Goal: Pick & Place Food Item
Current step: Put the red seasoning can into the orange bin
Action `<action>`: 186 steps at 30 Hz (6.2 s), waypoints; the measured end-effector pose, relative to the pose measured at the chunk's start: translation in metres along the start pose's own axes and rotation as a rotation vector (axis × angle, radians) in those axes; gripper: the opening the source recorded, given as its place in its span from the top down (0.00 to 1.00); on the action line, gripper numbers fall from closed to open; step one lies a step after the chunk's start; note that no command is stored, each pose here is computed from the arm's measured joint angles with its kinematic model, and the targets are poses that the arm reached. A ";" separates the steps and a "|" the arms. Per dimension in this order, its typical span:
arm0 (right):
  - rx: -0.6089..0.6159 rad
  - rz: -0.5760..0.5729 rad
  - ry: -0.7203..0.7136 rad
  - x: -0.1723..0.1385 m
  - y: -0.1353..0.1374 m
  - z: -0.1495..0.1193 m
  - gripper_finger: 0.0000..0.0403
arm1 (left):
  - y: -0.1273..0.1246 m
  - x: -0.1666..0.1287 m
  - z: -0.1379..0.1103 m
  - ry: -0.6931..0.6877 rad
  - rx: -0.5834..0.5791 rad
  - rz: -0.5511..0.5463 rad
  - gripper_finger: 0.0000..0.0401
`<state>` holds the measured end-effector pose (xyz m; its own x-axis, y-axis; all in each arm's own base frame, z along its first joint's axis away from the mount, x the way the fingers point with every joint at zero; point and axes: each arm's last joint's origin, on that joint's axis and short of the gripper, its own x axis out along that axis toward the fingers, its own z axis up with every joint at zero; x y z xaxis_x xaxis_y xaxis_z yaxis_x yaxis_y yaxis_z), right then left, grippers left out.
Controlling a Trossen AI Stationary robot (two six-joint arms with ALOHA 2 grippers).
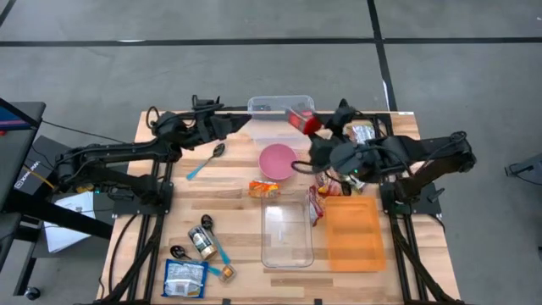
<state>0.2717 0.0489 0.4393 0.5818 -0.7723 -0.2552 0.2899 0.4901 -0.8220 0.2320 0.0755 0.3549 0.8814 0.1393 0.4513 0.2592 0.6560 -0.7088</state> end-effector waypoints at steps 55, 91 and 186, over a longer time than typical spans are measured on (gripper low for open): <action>1.140 0.418 1.351 -0.081 0.137 -0.133 0.48 | 0.002 -0.007 0.016 -0.056 0.058 0.062 0.27; 0.810 0.597 1.284 -0.014 0.161 -0.167 0.48 | 0.005 -0.008 0.017 -0.051 0.059 0.086 0.27; 0.042 1.052 0.794 0.039 0.184 -0.134 0.40 | 0.006 -0.008 0.015 -0.013 0.061 0.087 0.37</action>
<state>0.2459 0.0543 0.2096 -0.0550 -0.0359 -0.9978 0.0077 0.9993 -0.0364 0.2207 0.0895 0.3550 0.8943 0.2067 0.3969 0.1573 0.6851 -0.7112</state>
